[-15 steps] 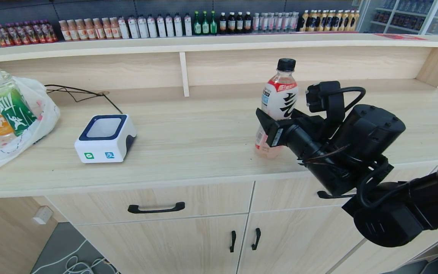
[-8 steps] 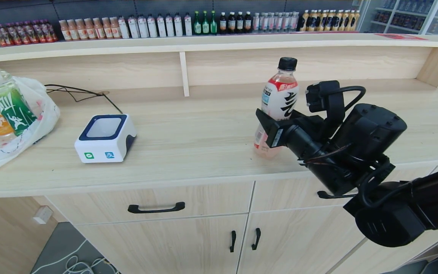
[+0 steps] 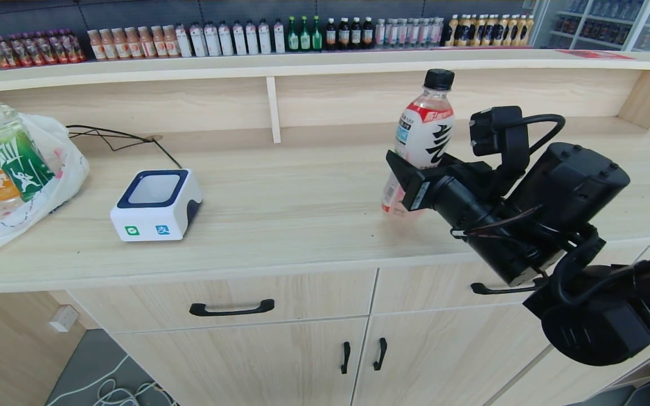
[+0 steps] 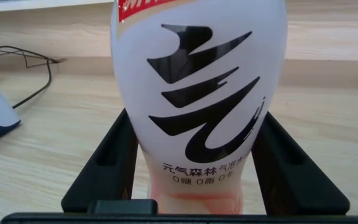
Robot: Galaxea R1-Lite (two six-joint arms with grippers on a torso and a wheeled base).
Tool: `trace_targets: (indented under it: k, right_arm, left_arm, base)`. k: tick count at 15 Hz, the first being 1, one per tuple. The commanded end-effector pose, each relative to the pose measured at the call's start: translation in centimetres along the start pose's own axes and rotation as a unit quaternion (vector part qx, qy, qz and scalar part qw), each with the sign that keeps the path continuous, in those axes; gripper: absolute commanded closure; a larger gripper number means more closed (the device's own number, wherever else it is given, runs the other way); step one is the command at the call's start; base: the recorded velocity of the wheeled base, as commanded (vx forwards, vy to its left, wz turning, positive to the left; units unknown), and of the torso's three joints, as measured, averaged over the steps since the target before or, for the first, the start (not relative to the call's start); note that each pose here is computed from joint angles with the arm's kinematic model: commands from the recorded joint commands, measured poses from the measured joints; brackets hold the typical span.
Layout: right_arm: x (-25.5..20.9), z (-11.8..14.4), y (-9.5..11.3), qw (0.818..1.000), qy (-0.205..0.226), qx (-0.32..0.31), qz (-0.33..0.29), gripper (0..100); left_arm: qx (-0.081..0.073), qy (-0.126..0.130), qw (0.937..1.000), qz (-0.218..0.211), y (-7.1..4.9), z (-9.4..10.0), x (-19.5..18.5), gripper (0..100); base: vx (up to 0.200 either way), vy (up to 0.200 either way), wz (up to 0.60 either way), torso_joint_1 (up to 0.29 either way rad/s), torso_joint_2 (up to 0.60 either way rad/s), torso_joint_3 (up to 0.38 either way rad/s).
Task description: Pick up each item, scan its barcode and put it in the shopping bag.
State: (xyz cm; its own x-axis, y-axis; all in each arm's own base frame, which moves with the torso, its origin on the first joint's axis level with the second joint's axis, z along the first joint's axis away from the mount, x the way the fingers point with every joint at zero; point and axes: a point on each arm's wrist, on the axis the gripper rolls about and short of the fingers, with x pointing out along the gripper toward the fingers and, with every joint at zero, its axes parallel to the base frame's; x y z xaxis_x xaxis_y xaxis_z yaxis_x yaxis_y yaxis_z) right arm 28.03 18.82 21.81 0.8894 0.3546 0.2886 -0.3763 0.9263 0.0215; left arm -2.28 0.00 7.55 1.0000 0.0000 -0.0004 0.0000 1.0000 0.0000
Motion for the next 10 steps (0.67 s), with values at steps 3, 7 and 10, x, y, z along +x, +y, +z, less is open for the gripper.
trace_targets:
  k: [3, 7, 10]
  right_arm:
    - [-1.3, 2.4, -0.4, 1.000, -0.025, 0.004, -0.002, 100]
    - [-3.7, 4.5, -1.0, 0.999, -0.041, -0.005, -0.004, 100]
    - [-6.1, 4.9, -1.6, 0.999, -0.035, -0.009, -0.003, 100]
  left_arm:
    - [0.000, 0.000, 1.0000, 0.000, 0.0, 0.0, 0.0, 0]
    - [0.000, 0.000, 1.0000, 0.000, 0.0, 0.0, 0.0, 0]
    - [0.000, 0.000, 1.0000, 0.000, 0.0, 0.0, 0.0, 0]
  base:
    - [0.000, 0.000, 0.00, 0.000, 0.00, 0.000]
    - [0.000, 0.000, 0.00, 0.000, 0.00, 0.000]
    - [0.000, 0.000, 0.00, 0.000, 0.00, 0.000]
